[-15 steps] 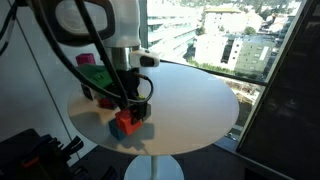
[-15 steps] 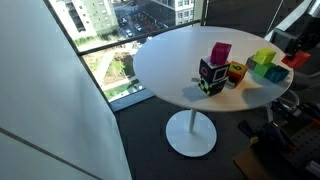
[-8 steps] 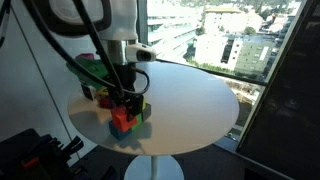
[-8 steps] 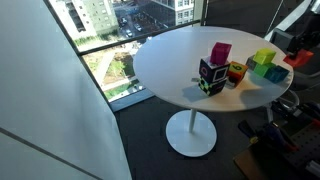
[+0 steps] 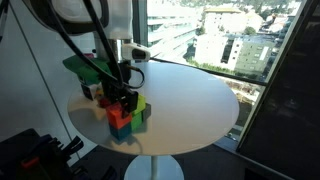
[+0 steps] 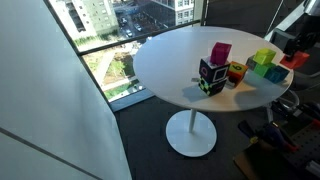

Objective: Put the orange block on the blue block

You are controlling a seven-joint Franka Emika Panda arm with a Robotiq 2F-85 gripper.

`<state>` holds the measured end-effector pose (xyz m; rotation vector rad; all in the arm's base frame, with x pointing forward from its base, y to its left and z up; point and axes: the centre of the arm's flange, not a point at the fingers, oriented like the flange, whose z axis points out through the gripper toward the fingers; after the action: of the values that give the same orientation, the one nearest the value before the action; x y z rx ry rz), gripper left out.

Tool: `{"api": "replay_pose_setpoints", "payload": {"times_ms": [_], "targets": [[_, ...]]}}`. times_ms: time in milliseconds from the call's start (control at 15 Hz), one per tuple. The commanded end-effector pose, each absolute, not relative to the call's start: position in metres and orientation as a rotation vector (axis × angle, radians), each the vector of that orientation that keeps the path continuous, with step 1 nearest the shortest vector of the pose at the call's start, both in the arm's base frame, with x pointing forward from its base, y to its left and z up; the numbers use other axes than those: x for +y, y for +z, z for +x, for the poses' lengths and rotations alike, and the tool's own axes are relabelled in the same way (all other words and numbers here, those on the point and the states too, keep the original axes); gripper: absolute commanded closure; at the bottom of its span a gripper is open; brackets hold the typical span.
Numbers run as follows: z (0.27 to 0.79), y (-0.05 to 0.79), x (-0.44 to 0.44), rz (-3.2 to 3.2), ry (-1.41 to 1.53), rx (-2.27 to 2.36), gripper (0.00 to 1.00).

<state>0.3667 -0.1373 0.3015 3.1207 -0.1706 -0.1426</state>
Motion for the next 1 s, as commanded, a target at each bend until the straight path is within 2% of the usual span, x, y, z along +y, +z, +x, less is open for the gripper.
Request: {"api": "replay_pose_setpoints", "payload": {"times_ms": [0,933], "targets": [[0.372,0.304,-0.129,3.134,-0.159,-0.158,0.76],[0.387,0.287,-0.125,3.122,-0.192,-0.151,0.76]]}}
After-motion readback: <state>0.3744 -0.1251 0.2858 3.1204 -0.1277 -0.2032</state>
